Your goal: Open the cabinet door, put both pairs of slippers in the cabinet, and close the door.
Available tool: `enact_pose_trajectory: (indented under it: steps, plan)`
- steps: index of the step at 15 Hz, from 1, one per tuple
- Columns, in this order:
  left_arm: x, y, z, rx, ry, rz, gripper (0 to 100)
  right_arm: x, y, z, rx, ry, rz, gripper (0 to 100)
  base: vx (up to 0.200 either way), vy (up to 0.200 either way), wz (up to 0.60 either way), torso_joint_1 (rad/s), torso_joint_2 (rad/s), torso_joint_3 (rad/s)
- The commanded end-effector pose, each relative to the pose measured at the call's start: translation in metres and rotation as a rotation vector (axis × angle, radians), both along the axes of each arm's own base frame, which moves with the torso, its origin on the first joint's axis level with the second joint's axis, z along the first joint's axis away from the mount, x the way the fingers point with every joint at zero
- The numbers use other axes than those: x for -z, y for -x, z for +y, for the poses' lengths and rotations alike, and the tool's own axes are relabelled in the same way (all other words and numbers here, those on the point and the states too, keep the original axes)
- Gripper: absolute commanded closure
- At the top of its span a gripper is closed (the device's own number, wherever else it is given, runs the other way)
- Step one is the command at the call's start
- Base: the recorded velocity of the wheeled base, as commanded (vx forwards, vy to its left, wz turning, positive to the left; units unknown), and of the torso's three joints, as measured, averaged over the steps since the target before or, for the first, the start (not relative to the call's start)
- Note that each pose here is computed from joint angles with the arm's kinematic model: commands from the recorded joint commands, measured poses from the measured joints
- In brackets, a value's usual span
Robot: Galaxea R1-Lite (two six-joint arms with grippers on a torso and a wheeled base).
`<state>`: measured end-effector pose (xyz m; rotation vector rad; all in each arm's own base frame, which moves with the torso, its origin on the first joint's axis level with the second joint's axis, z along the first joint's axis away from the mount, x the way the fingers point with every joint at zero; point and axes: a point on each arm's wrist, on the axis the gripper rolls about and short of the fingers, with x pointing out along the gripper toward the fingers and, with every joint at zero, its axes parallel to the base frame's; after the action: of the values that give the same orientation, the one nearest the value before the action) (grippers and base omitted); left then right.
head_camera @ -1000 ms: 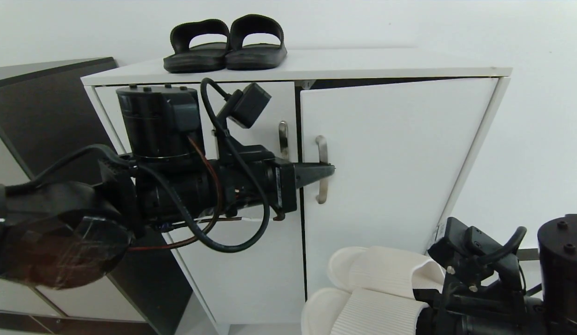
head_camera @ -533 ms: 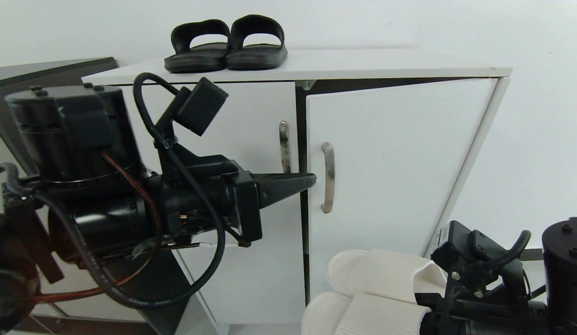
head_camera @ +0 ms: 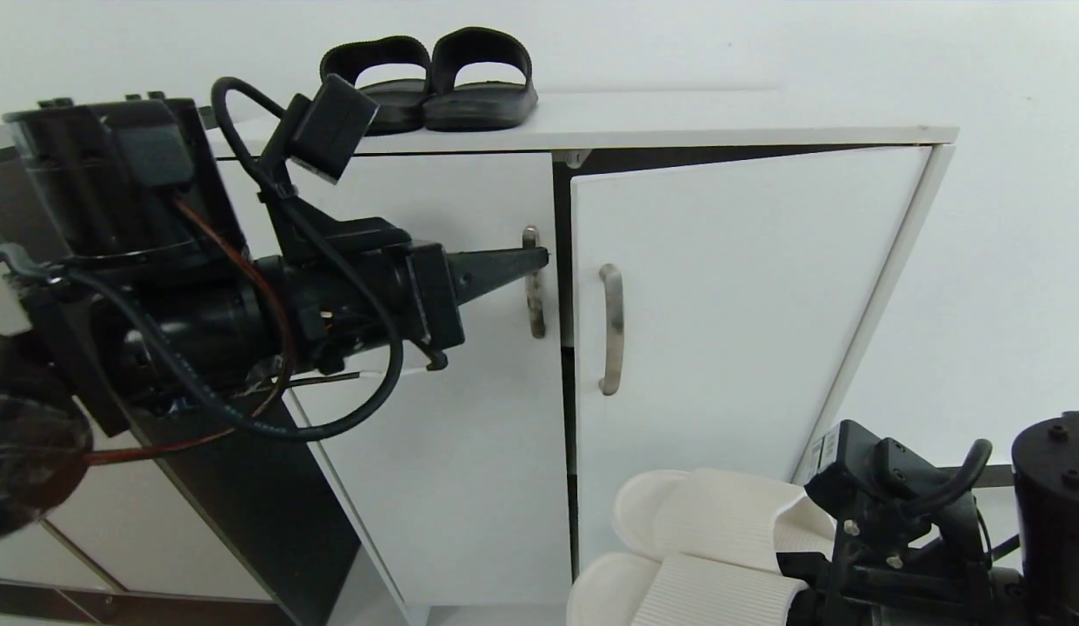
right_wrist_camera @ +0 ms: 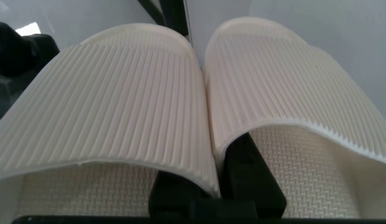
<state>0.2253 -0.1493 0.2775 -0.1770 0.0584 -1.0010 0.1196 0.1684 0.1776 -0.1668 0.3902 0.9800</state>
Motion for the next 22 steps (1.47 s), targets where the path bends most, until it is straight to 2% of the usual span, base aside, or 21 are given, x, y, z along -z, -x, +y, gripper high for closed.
enact_pose_trajectory:
  steps: [1,4,7,10,12,13,15,17,18,20,21,22]
  plan:
    - [0.002,-0.024,-0.013,-0.016,-0.005,0.009,100,0.000,0.000,0.000,-0.001,-0.001,-0.001,100,0.000,0.000,0.00,0.000,0.00,0.000]
    - [0.004,-0.033,-0.023,0.004,-0.002,0.016,100,0.000,0.000,0.000,-0.001,0.003,0.002,100,0.000,0.000,0.00,0.000,0.00,0.000]
    - [0.006,-0.035,-0.025,0.004,-0.005,0.022,100,0.002,0.000,0.001,-0.003,0.010,0.005,100,0.000,0.000,0.00,0.000,0.00,0.000]
    - [0.007,-0.036,-0.026,0.004,-0.007,0.026,100,0.008,0.005,0.002,-0.020,0.048,0.031,100,0.000,0.000,0.00,0.000,0.00,0.000]
    - [0.008,-0.033,-0.031,0.018,-0.010,0.027,100,0.025,0.022,-0.005,-0.090,0.121,0.031,100,-0.200,0.000,0.00,0.000,0.00,0.010]
    - [0.009,-0.028,-0.038,0.044,-0.012,0.027,100,0.024,0.027,-0.006,-0.117,0.123,0.016,100,-0.200,0.000,0.00,0.007,0.00,0.002]
    - [0.014,-0.005,-0.063,0.156,-0.019,0.031,100,0.018,0.046,-0.011,-0.198,0.089,-0.013,100,-0.200,0.000,0.00,0.000,0.00,0.005]
    - [0.014,0.018,-0.087,0.254,0.008,-0.004,100,0.016,0.057,-0.016,-0.246,0.067,-0.028,100,-0.200,0.000,0.00,-0.002,0.01,0.000]
    - [0.016,0.017,-0.090,0.253,0.007,-0.002,100,0.016,0.057,-0.016,-0.247,0.069,-0.028,100,-0.200,0.000,0.00,0.002,0.01,0.002]
    - [0.018,0.005,-0.081,0.185,0.005,0.006,100,0.016,0.057,-0.014,-0.245,0.070,-0.027,100,-0.200,0.000,0.00,-0.002,0.00,0.005]
    - [0.015,-0.006,-0.064,0.115,0.017,-0.005,100,0.015,0.054,-0.009,-0.233,0.075,-0.024,100,0.000,0.000,0.00,0.000,0.00,0.000]
    - [0.009,-0.015,-0.037,0.000,0.036,-0.022,100,0.018,0.042,0.003,-0.131,0.114,-0.031,100,0.000,0.000,0.00,0.000,0.00,0.000]
